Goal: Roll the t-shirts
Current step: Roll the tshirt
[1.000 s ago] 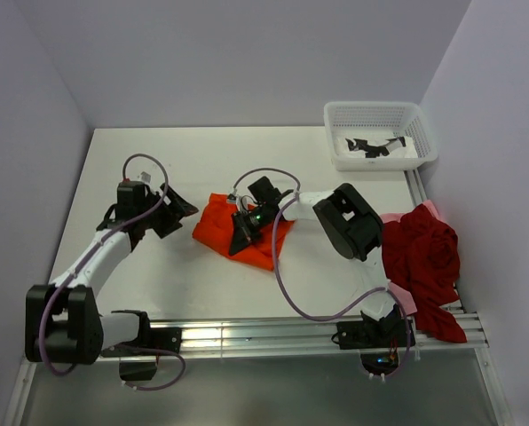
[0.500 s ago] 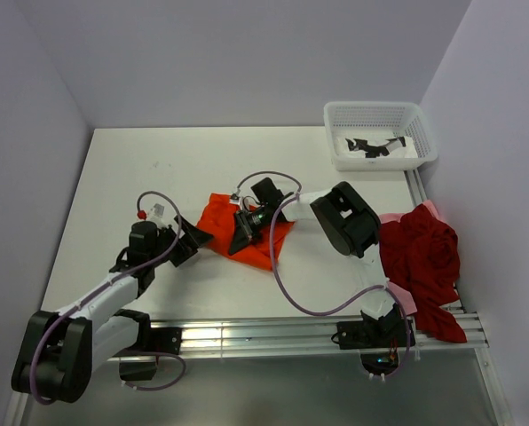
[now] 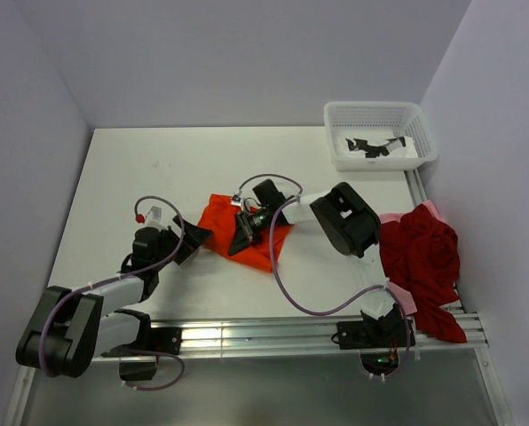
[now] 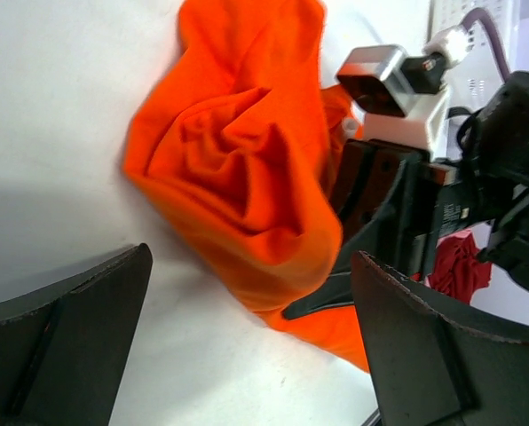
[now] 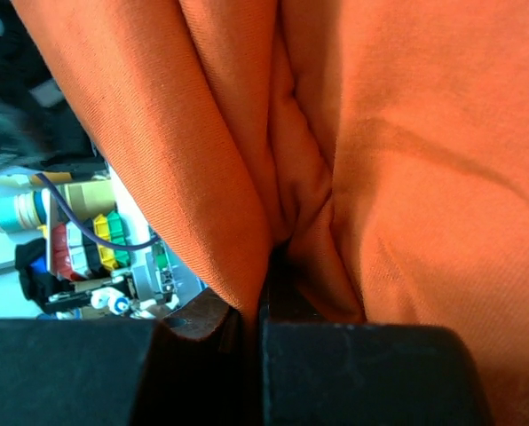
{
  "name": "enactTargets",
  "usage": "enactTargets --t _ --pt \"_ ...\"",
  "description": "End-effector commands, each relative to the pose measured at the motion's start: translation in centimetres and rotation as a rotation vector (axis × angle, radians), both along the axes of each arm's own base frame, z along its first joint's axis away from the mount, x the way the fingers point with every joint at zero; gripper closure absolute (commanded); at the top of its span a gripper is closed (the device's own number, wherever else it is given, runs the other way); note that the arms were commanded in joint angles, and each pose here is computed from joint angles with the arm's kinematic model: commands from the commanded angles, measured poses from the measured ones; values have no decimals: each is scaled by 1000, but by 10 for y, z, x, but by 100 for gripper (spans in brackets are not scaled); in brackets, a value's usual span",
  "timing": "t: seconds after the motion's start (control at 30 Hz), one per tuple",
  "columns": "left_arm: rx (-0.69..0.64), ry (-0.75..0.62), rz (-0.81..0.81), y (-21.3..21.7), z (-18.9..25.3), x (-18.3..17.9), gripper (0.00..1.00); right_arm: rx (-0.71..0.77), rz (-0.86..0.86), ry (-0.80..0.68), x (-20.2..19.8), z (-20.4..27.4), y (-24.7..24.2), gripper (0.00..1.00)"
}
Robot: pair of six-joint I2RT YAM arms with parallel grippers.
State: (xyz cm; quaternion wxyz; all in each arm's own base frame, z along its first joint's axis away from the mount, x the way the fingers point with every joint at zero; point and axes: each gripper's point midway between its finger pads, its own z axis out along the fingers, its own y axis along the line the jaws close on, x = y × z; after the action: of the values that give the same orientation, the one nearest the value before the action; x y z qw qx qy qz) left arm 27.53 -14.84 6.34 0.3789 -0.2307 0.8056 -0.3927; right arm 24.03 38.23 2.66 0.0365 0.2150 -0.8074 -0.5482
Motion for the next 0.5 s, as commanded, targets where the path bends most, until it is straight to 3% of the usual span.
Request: enactTargets --t 0.0,0.47 --pt "-33 -102 13 -2 13 6 0 -2 -16 31 0 -8 -1 100" --pt "-7 -136 47 0 6 17 0 41 -34 85 1 0 -1 100"
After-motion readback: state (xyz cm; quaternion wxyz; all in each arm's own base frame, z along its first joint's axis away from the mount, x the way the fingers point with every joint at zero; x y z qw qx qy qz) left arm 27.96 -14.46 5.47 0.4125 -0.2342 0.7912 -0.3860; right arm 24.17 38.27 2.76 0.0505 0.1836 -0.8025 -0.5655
